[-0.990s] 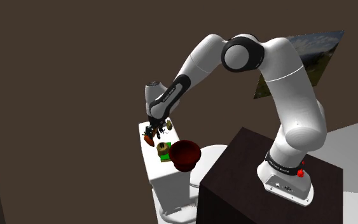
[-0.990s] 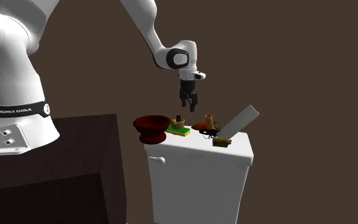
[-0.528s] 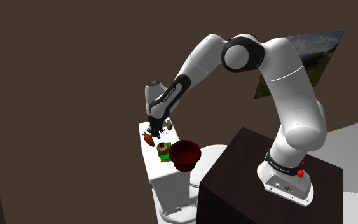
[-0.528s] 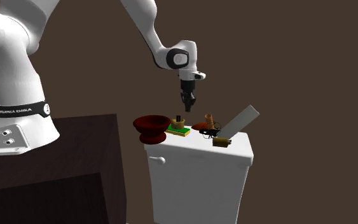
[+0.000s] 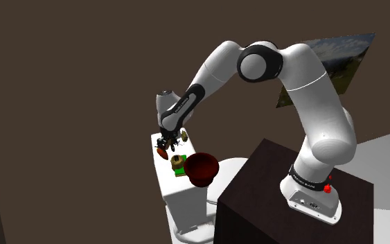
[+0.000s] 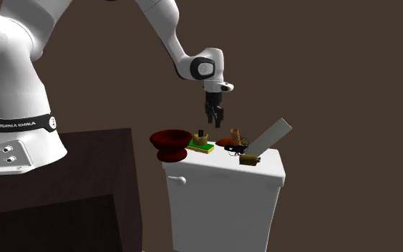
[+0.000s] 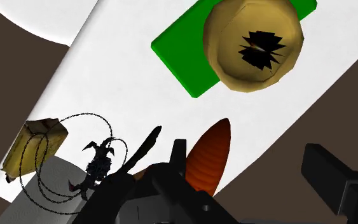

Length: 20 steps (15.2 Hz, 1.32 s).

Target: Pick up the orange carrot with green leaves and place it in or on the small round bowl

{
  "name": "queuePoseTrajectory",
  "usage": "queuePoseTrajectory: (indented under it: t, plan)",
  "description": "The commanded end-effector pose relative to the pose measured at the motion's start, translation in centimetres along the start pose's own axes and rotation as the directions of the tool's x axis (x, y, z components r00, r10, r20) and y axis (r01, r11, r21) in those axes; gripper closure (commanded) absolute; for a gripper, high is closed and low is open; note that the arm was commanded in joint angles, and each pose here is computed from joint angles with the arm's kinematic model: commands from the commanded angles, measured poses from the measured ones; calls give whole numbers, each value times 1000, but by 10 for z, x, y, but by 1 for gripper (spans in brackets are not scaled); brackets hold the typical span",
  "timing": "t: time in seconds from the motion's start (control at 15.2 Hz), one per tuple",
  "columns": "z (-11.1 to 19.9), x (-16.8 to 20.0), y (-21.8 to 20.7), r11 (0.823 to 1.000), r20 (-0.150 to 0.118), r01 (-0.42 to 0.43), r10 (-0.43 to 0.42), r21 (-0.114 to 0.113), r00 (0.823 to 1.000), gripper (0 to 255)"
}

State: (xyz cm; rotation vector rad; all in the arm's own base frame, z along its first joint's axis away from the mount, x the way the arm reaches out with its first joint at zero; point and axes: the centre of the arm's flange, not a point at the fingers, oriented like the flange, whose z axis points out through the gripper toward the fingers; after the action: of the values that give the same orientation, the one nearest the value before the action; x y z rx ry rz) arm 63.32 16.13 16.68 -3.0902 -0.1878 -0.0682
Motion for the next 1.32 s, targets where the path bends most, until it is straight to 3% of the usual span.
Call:
queuePoseTrajectory:
  t: [0.0,0.46,0.92,1.25]
  plan:
    - [17,17,-2,998,-4,-63,63,-17,998,0]
    - [74,77,8,956,-25,-284,282,-74,959,0]
    - [111,78,11,956,-25,-284,282,-74,959,0]
    - [114,78,11,956,-25,-284,282,-74,959,0]
